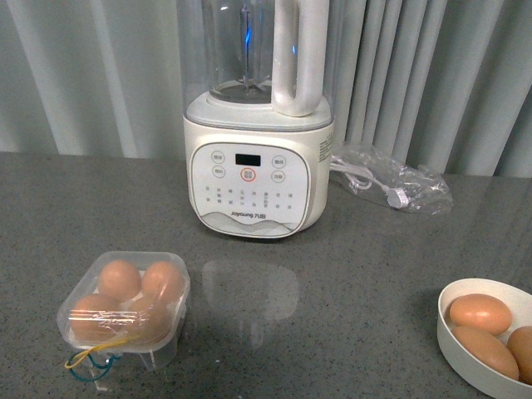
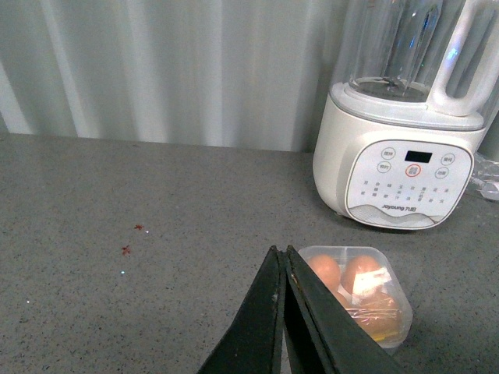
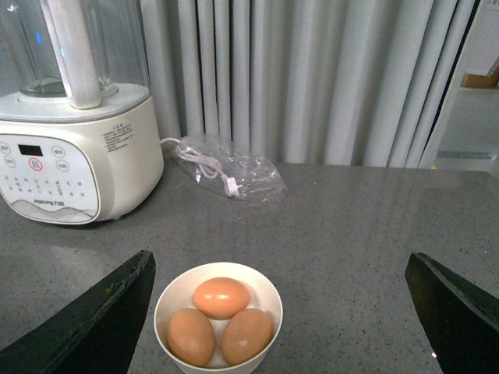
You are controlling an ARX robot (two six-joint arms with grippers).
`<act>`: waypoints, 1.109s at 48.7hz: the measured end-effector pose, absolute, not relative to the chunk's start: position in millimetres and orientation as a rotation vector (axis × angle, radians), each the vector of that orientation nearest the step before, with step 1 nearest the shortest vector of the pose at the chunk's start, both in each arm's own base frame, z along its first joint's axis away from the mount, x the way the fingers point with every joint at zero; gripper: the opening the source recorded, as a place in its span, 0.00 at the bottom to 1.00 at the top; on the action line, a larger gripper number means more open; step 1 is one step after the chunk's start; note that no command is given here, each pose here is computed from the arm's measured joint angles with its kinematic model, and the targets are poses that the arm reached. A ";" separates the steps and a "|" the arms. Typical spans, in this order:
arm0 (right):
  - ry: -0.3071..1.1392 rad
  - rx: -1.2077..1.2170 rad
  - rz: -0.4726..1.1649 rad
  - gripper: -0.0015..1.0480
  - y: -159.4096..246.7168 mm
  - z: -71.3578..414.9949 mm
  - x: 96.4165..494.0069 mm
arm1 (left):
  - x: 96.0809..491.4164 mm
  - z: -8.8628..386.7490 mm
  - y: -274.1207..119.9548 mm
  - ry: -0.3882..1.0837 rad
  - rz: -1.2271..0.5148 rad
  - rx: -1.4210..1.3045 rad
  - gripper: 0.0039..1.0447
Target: Put egg into box
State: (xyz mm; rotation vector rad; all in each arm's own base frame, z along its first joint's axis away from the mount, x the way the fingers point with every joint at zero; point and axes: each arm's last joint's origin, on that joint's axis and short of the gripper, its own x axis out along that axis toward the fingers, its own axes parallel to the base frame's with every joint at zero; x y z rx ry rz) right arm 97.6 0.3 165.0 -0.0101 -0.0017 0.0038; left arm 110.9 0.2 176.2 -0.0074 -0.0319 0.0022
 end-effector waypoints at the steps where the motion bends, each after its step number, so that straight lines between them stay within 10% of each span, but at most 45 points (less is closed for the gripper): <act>1: -0.002 -0.010 0.004 0.93 0.3 165.0 97.6 | 110.6 176.2 0.2 -0.032 0.002 -0.007 0.03; 30: -0.002 -0.010 0.003 0.93 0.2 165.0 97.6 | 96.1 172.8 0.2 -0.025 0.002 -0.008 0.04; 54: -0.002 -0.010 0.003 0.93 0.2 165.0 97.6 | 96.1 172.8 0.2 -0.025 0.002 -0.006 0.95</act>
